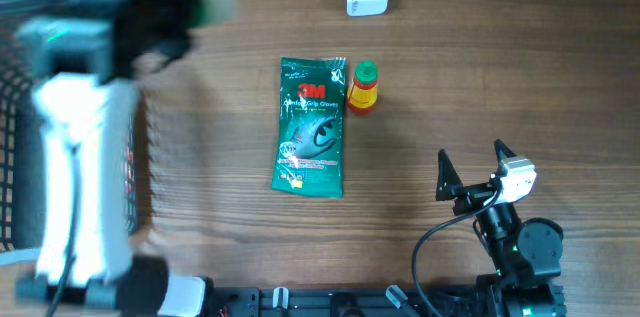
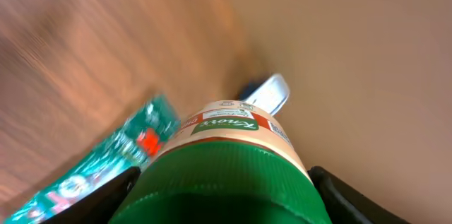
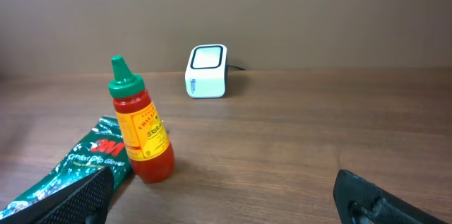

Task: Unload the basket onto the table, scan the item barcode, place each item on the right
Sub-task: 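Carry the jar out and set it below the sauce bottle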

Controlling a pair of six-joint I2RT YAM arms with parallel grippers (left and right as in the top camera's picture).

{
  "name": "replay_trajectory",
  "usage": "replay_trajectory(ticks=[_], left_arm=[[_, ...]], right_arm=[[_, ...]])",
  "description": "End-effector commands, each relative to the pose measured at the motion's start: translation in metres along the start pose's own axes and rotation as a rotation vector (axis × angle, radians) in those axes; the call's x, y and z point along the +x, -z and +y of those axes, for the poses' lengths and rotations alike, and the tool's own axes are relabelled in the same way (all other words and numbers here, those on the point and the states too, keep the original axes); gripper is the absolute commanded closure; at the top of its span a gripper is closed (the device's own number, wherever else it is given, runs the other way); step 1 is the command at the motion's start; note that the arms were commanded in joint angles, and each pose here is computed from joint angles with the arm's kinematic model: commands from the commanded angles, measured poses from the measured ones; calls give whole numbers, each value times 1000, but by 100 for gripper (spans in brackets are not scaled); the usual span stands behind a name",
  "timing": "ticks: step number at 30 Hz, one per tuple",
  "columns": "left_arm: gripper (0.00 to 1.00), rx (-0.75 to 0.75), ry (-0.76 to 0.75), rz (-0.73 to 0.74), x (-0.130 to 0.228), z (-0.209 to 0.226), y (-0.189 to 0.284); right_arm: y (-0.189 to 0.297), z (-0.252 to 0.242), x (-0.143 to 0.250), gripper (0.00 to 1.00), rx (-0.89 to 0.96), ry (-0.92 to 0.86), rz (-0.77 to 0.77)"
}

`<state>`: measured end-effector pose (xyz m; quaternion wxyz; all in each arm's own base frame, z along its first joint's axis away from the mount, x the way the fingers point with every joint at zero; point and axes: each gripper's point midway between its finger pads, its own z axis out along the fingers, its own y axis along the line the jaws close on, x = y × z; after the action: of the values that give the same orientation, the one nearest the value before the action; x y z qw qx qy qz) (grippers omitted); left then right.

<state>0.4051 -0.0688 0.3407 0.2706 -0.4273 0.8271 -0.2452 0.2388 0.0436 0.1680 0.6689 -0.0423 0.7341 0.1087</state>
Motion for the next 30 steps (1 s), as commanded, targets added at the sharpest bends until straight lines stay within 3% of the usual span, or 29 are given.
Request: replay_trajectory(ticks=[1,6,11,21,30], left_arm=[[29,-77,-350,137,66,-9,-58],[31,-205,-633,334,144,16,-104],[33,-341,-776,405,179,45,-113],[33,-404,-925,431,229,65,-115],[30,-327,-957,381,285,87,-164]], right_arm=[[0,-2,-2,0,13,-13,-7],[0,-2,-2,0,13,-14,-7],[0,-2,-2,0,13,-13,-7],[0,-2,-2,0,13,-13,-6],[0,-2,-2,0,13,-13,-7]])
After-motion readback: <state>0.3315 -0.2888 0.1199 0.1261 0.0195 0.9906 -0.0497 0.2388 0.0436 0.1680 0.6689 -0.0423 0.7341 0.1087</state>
